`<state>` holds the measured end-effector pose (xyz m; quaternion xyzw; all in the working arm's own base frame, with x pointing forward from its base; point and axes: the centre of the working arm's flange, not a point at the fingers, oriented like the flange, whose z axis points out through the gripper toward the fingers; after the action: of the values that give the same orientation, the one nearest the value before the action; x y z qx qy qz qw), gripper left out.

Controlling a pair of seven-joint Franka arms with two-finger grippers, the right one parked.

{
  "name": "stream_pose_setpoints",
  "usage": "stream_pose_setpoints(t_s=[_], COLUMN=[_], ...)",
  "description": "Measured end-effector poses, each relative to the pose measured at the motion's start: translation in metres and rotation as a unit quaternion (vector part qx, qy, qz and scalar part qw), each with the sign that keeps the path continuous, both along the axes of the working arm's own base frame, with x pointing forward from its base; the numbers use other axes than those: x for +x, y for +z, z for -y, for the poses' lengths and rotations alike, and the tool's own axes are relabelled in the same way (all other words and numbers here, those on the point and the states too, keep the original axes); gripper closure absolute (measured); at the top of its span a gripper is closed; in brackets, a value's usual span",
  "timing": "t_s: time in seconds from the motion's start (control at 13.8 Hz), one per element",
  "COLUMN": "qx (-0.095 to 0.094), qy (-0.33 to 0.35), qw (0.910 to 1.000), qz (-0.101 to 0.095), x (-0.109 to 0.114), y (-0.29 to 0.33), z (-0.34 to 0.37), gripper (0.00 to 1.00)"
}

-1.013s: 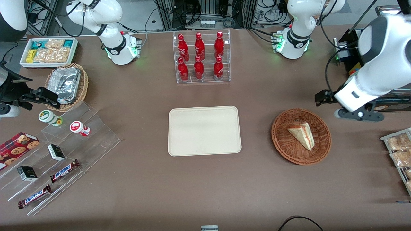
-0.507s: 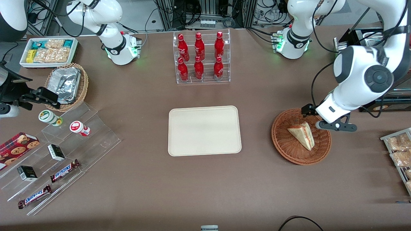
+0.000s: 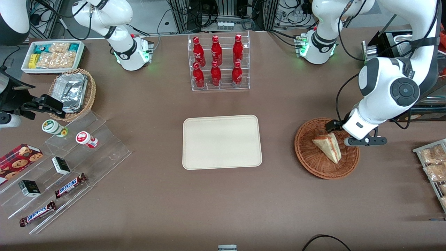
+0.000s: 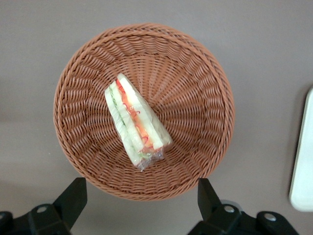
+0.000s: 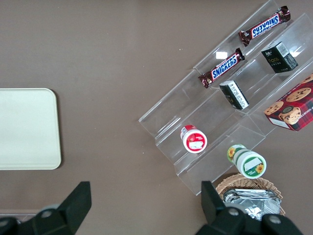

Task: Place sandwich from basket to tray
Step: 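Lower the open left gripper and close it on the wrapped sandwich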

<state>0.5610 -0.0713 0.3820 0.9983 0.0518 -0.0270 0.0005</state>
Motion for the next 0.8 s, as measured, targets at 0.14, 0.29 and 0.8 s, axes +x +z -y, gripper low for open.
stream_pose_setpoints(t_s=[0.14, 0.29, 0.8], qx=[0.000, -0.003, -0.005], qy=[0.080, 0.169, 0.296], qw=[0.9967, 0.9852, 0.9547], qz=[0.012, 0.027, 0.029], x=[0.002, 0.003, 0.002], y=[-0.011, -0.025, -0.047], z=[0.004, 0.006, 0.008], gripper=[0.00, 0.00, 0.00])
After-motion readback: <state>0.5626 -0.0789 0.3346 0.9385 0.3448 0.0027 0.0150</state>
